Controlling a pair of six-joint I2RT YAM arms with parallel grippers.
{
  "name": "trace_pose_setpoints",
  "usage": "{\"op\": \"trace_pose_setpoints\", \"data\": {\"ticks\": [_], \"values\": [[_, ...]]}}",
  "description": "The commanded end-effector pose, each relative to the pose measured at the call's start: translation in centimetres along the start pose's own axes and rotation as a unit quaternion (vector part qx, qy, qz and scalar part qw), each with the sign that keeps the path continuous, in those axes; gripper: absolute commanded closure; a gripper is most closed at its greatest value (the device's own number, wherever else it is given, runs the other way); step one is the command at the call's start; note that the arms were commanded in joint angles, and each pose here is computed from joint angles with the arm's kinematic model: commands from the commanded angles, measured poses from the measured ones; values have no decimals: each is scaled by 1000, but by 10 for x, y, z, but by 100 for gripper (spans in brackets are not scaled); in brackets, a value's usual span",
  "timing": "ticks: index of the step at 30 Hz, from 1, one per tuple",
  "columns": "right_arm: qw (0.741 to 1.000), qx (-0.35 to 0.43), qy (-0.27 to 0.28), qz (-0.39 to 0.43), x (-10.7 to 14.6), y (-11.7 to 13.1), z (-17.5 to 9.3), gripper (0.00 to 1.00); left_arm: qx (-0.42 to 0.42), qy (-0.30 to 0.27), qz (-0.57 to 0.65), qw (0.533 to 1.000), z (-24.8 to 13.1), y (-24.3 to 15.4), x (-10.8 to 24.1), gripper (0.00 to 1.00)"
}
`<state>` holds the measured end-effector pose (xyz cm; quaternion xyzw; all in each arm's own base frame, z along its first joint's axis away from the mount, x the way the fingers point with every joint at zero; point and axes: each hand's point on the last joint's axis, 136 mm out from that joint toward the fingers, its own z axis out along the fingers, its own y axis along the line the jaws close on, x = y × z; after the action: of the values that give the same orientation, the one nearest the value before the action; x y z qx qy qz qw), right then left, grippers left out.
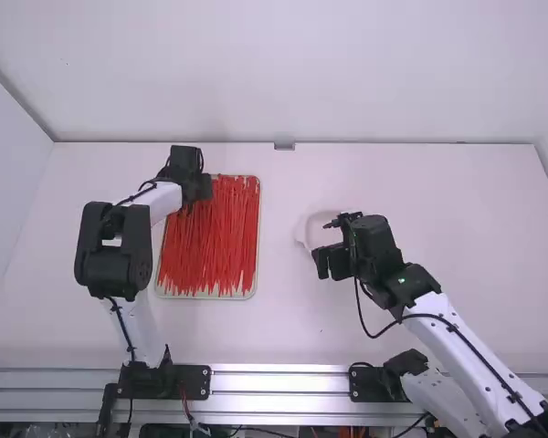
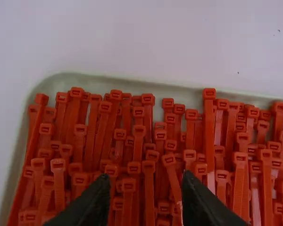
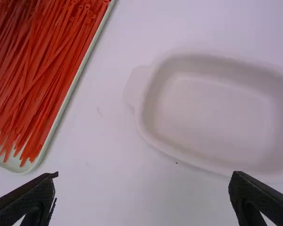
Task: Fasten the cable tie
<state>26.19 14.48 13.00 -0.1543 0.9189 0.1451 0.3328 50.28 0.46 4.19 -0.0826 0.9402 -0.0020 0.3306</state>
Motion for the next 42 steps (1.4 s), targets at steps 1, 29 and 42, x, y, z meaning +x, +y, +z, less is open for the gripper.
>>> {"op": "trace_pose_setpoints", "data": {"ticks": [1,29,42], "values": [[1000,-2,-19,-2,-15,4,-6,2,-5,7,-5,1000,5,6,5,60],[1000,-3,-21,-2,-16,4,-6,2,3,36,-3,999,-16,-1,-21,37],[1000,-4,-31,-3,-21,5,-6,2,14,43,-2,999,-25,-7,-36,16]]}}
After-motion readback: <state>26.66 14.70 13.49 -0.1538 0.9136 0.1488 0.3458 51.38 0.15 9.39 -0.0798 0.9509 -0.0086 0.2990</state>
